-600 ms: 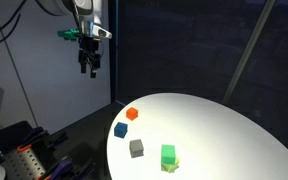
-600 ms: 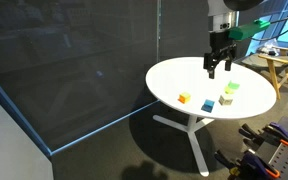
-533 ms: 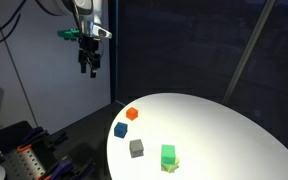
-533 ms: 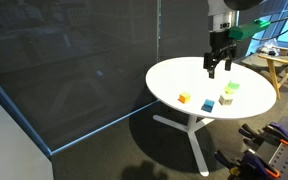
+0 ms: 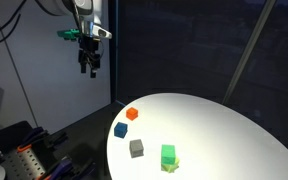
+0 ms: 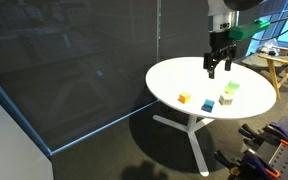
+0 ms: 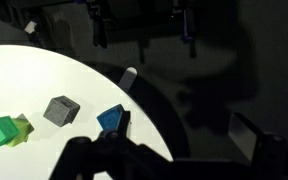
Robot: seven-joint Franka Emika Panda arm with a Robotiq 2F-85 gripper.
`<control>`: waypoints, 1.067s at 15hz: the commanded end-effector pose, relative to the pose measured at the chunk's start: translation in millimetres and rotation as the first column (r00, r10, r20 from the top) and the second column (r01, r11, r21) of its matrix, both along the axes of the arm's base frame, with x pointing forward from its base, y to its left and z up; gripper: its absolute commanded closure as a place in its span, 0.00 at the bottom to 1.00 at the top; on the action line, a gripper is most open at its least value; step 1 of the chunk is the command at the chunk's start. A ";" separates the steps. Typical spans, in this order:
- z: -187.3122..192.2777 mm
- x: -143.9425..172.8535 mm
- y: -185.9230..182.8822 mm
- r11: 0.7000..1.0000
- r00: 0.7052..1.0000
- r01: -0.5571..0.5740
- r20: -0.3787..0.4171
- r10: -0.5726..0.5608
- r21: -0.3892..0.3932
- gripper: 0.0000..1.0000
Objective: Pick up an orange block and stack it on top of the gray block
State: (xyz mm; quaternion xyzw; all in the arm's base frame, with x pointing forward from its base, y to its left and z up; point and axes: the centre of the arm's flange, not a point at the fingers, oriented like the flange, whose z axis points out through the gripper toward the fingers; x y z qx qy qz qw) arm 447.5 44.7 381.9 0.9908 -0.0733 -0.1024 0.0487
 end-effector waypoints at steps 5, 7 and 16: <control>9.7 17.2 -7.7 0.999 0.996 0.024 0.083 -0.027 0.041 0.00; 13.3 22.6 -9.5 0.998 0.993 0.030 0.110 -0.036 0.057 0.00; 24.0 60.5 -4.5 0.992 0.962 0.038 0.264 -0.068 0.118 0.00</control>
